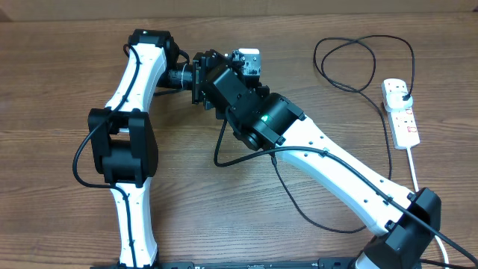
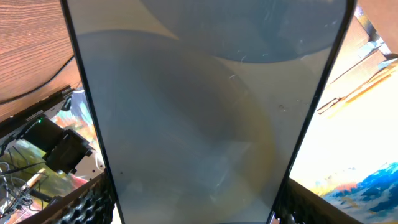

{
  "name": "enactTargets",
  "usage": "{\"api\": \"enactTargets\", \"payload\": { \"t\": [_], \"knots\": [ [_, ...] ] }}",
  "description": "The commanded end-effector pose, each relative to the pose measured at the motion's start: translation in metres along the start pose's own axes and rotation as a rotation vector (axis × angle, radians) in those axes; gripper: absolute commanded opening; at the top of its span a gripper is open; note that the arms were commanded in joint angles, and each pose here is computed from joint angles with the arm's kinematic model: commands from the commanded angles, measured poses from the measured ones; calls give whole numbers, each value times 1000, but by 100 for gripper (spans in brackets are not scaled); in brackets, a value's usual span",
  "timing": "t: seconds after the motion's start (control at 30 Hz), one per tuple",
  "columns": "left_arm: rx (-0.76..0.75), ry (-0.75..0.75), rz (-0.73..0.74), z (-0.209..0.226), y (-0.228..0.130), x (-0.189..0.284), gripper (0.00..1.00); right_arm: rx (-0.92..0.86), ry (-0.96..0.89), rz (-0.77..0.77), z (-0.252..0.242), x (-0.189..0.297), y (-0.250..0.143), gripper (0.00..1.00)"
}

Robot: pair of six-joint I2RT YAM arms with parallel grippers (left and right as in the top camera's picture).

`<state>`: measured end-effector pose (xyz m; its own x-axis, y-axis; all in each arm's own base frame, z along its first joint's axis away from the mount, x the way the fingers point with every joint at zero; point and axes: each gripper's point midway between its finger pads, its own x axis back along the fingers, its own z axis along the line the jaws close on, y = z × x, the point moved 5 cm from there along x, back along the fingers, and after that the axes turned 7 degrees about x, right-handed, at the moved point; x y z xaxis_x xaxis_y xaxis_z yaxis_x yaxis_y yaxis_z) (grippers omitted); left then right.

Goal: Plug charger to phone and switch on socket

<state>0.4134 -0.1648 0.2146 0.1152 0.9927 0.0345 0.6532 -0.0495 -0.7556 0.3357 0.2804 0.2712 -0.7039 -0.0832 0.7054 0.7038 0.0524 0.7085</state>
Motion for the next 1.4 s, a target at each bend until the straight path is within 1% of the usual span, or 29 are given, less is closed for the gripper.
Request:
{"api": "enactTargets", "payload": {
  "t": [0.0,0.3,0.4,0.8,0.93,1.03,1.27,1.37],
  "knots": [
    [-43,-50,14,-11,-6,5,78,-4,-9,-17,-2,1,4,34],
    [-43,-50,14,-11,-6,5,78,-3,-30,-29,-4,1,6,29],
    [-43,-50,14,-11,-6,5,78,-1,-32,-26,-5,1,5,26],
    [-43,-50,14,-11,-6,5,79,1,-38,-25,-6,1,5,23],
    [-42,-50,15,-11,-6,5,79,1,-42,-28,-6,1,5,20],
    [-42,-50,15,-11,-6,5,79,1,-43,-28,-6,1,5,19],
    [-42,-50,15,-11,-6,5,79,1,-44,-28,-6,1,5,14],
    [-42,-50,15,-11,-6,5,79,3,-45,-26,-7,1,5,11]
  ]
}}
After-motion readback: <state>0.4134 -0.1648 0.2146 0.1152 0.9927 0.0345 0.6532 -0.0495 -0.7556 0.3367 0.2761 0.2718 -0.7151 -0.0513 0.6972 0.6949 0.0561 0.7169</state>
